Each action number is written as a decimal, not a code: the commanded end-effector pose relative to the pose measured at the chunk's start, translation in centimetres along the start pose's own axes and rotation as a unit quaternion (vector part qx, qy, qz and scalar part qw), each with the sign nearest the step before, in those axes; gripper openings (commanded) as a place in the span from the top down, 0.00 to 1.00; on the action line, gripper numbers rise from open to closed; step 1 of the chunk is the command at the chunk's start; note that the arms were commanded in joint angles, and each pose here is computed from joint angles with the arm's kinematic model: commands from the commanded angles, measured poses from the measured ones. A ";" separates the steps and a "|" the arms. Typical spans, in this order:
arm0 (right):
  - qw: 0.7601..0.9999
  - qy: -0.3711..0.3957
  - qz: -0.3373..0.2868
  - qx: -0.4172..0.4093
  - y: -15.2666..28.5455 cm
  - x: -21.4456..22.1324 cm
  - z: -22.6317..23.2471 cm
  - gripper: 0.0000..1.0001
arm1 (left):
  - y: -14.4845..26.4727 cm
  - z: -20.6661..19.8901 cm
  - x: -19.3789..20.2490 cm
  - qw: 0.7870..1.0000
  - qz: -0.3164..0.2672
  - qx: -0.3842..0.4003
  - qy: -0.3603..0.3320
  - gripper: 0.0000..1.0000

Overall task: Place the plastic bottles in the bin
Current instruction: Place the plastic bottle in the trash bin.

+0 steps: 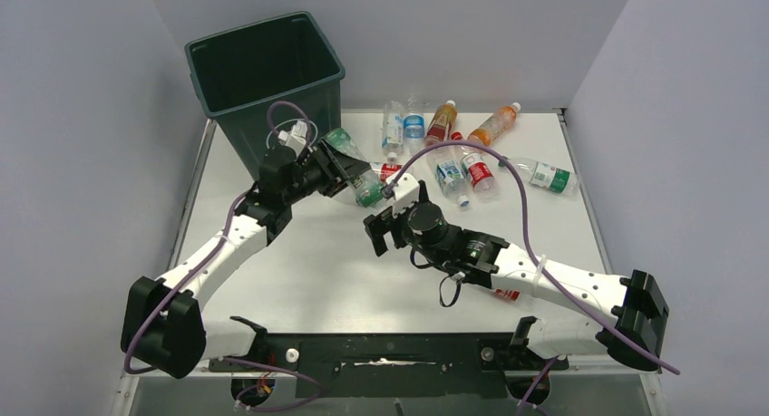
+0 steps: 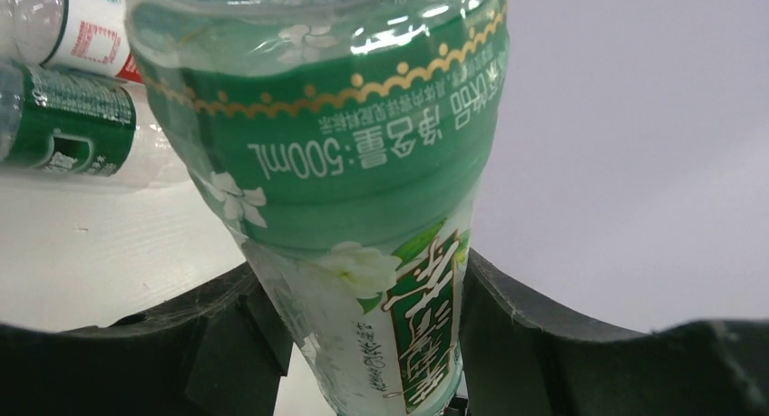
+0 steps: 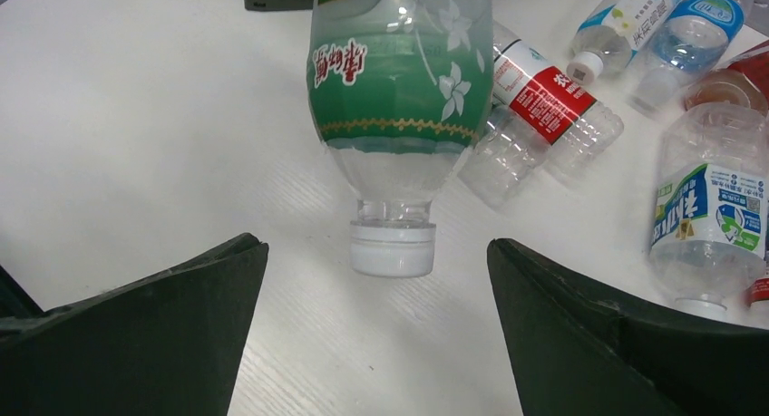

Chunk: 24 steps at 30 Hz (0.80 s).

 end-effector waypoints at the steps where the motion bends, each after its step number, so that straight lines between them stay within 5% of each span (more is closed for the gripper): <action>1: 0.998 -0.025 -0.050 0.010 0.9 -2.6 -0.3 0.02 | 0.0 -3.1 -1.6 0.997 -0.021 0.011 -0.069 0.48; 24: 0.996 -0.065 0.015 0.060 3.5 2.9 -1.8 0.02 | 3.4 -11.4 -12.4 0.973 -0.131 -0.011 -0.191 0.47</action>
Point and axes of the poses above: each gripper's point midway between its finger pads, its own y axis back along the fingers, its own z axis along the line the jaws close on, x = y × z, the point moved 6 cm from there along y, back along the fingers, and after that the axes turned 8 degrees about y, right-handed, at the moved point
